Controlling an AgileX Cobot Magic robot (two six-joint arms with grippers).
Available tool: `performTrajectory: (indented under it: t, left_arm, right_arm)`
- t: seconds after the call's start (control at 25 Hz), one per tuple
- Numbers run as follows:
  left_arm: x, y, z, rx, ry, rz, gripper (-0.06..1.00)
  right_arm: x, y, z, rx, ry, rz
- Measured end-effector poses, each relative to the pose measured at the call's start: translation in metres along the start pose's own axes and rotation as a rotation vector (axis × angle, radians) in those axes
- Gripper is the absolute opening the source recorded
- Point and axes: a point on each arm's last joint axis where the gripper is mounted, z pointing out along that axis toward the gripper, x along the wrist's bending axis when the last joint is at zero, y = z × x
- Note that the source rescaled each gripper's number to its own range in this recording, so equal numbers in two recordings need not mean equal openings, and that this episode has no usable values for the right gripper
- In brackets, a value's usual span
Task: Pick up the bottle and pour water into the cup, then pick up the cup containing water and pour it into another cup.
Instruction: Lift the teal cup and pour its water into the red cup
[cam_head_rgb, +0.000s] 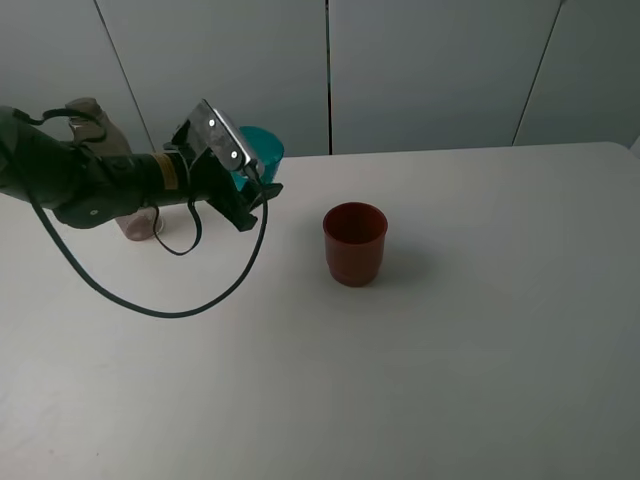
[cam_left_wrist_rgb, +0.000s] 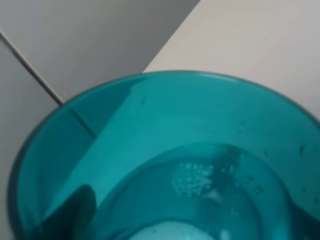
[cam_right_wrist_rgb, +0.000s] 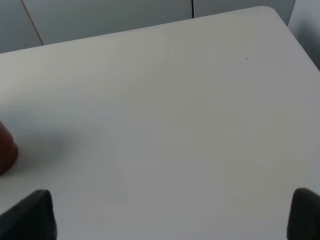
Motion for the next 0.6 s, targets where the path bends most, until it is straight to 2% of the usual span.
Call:
performTrajectory:
  t: [0.16, 0.32, 0.44, 0.6]
  left_arm:
    - [-0.004, 0.011, -0.005, -0.013, -0.061, 0.105, 0.1]
    - [-0.015, 0.015, -0.002, 0.044, -0.116, 0.179, 0.1]
    - [-0.02, 0.02, 0.004, 0.094, -0.132, 0.232, 0.1]
    - [-0.027, 0.035, 0.012, 0.113, -0.139, 0.269, 0.1]
  right_arm:
    - [0.0, 0.0, 0.0, 0.0, 0.0, 0.0]
    - [0.0, 0.0, 0.0, 0.0, 0.0, 0.0]
    - [0.0, 0.0, 0.0, 0.0, 0.0, 0.0]
    - [0.0, 0.0, 0.0, 0.0, 0.0, 0.0]
